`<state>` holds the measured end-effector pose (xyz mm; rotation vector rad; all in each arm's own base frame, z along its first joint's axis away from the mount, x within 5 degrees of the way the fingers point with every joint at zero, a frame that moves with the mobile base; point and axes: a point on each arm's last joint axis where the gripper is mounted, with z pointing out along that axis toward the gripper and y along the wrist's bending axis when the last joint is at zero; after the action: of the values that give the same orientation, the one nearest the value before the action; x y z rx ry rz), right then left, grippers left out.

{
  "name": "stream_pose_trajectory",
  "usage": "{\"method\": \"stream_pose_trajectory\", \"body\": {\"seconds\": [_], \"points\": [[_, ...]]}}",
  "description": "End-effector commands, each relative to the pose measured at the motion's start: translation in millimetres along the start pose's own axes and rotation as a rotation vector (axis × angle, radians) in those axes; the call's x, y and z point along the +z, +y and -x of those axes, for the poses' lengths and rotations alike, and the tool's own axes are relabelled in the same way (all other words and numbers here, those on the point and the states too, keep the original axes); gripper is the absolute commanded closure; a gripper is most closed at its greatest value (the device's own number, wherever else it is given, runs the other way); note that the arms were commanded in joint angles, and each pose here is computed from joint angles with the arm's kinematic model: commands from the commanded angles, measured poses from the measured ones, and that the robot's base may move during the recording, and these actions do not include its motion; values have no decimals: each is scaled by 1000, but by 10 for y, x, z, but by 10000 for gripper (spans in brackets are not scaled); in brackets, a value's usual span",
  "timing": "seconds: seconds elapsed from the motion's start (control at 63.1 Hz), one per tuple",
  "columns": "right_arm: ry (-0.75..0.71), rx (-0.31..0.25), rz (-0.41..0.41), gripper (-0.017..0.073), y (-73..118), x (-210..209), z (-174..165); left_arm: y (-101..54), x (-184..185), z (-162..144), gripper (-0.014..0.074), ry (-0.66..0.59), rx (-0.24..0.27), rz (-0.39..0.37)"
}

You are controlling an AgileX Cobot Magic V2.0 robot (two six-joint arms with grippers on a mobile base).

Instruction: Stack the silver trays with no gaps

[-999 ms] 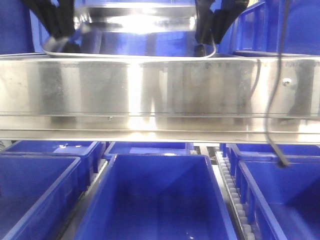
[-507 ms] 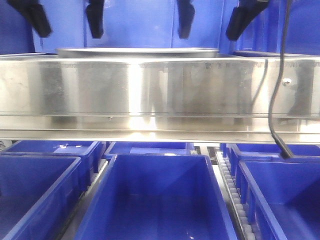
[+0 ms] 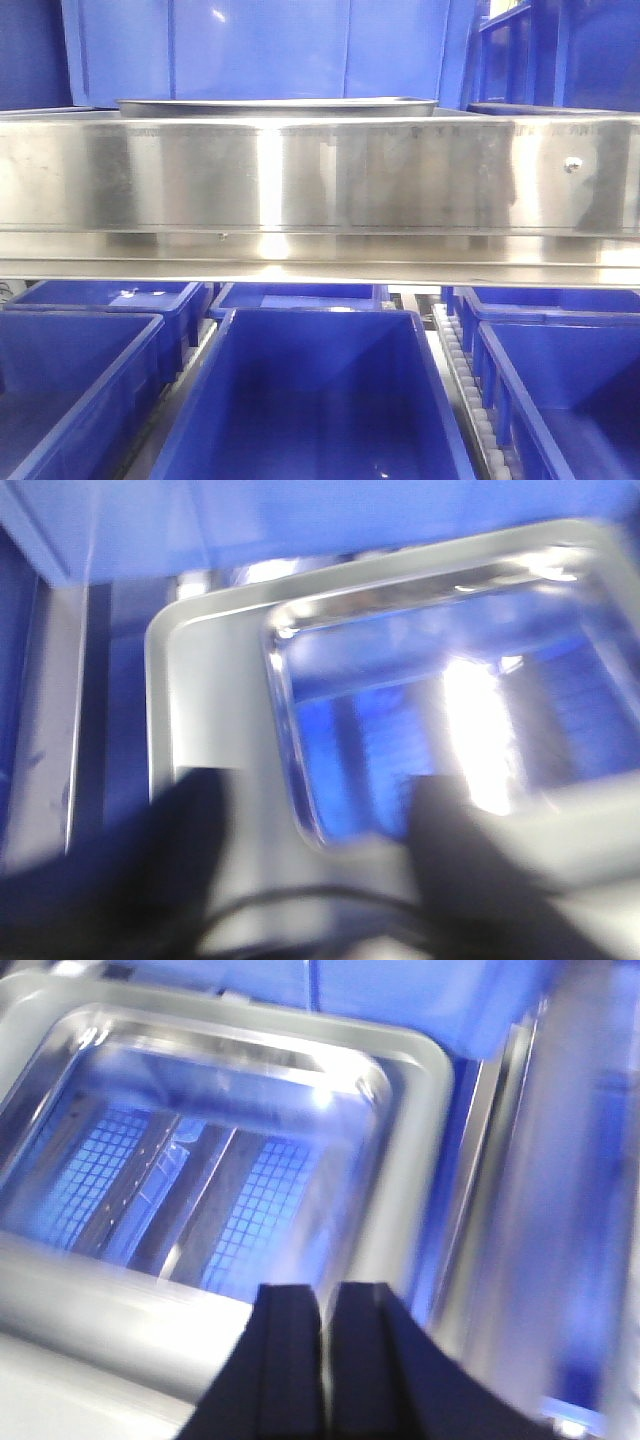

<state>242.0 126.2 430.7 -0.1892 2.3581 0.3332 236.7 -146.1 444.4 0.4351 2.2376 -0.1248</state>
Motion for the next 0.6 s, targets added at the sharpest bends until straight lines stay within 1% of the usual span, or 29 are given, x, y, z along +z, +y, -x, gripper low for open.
{"method": "stream_pose_trajectory", "body": {"seconds": [0.0,0.032,0.079,0.127,0.238,0.285,0.381,0.428,0.587], "points": [[-165,-42,40,508,-90,-385,-169,27,-319,-127,617,-160,15,-47],[-187,-55,46,508,-132,-441,-292,29,-342,-231,648,-176,10,-64],[-222,-67,58,508,-192,-511,-471,35,-373,-383,632,-200,-6,-96],[-260,-81,70,508,-254,-572,-660,39,-393,-537,635,-230,-19,-129],[-378,-116,102,508,-392,-675,-1094,44,-408,-926,635,-305,-33,-199],[-431,-125,117,508,-451,-703,-1283,46,-411,-1065,635,-357,-44,-230],[-544,-145,141,508,-580,-764,-1680,65,-404,-1347,635,-438,-49,-267],[-596,-146,153,508,-632,-780,-1843,74,-401,-1475,635,-478,-49,-282],[-702,-156,168,508,-768,-768,-2256,98,-413,-1787,634,-607,-52,-327]]}}
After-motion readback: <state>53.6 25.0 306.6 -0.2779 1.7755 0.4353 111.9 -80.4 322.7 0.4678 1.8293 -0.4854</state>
